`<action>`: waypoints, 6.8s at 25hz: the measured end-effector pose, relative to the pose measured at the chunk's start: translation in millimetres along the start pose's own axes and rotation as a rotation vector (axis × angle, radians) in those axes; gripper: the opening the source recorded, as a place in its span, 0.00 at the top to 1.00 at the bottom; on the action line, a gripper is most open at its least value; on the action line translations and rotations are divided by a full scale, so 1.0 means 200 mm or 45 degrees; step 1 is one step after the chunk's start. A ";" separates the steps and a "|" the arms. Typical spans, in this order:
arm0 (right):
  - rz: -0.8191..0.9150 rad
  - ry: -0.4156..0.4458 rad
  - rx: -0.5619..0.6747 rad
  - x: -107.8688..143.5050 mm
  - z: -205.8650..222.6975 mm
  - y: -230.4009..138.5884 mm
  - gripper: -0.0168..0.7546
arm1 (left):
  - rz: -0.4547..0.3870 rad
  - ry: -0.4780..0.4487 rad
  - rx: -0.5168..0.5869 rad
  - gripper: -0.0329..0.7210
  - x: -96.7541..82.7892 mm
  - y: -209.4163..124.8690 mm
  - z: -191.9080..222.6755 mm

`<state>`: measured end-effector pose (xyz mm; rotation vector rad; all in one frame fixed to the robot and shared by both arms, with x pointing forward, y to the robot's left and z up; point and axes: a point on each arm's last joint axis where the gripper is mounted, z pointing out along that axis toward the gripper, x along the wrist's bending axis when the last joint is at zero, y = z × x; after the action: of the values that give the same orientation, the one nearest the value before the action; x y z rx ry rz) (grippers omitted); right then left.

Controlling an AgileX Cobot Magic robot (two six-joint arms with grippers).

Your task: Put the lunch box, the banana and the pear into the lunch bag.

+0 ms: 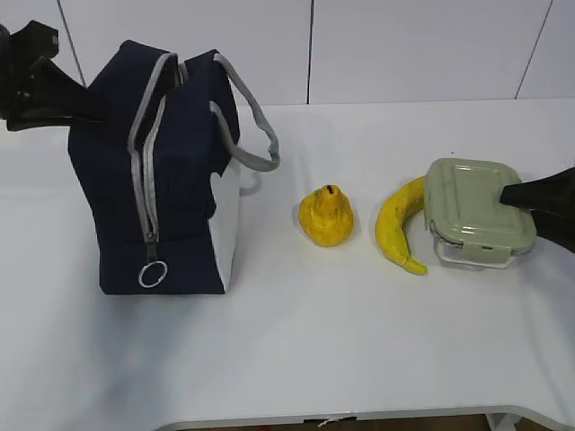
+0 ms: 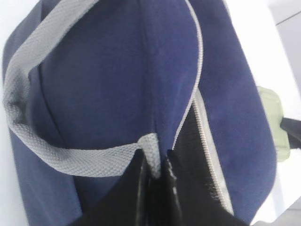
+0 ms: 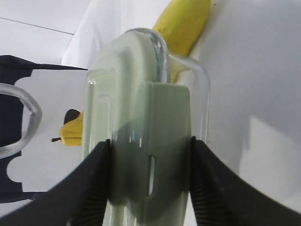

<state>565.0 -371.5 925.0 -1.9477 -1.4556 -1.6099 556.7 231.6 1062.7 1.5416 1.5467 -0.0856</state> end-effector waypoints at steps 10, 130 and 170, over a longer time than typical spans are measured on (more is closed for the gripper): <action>-0.001 0.006 -0.047 0.23 -0.11 0.05 0.48 | -0.028 -0.042 0.014 0.94 -0.02 -0.01 0.00; -1.720 -0.043 0.587 1.55 1.02 -0.30 0.39 | 0.058 -0.187 0.061 0.94 -0.11 -0.05 0.10; -0.497 -1.401 -0.025 1.35 0.72 -0.04 0.39 | 0.196 -0.346 0.021 0.95 -0.17 -0.04 0.10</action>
<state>622.9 -123.6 1094.1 -2.8689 -2.2603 -0.5302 552.4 191.8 1068.4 1.5853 1.2141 -0.2115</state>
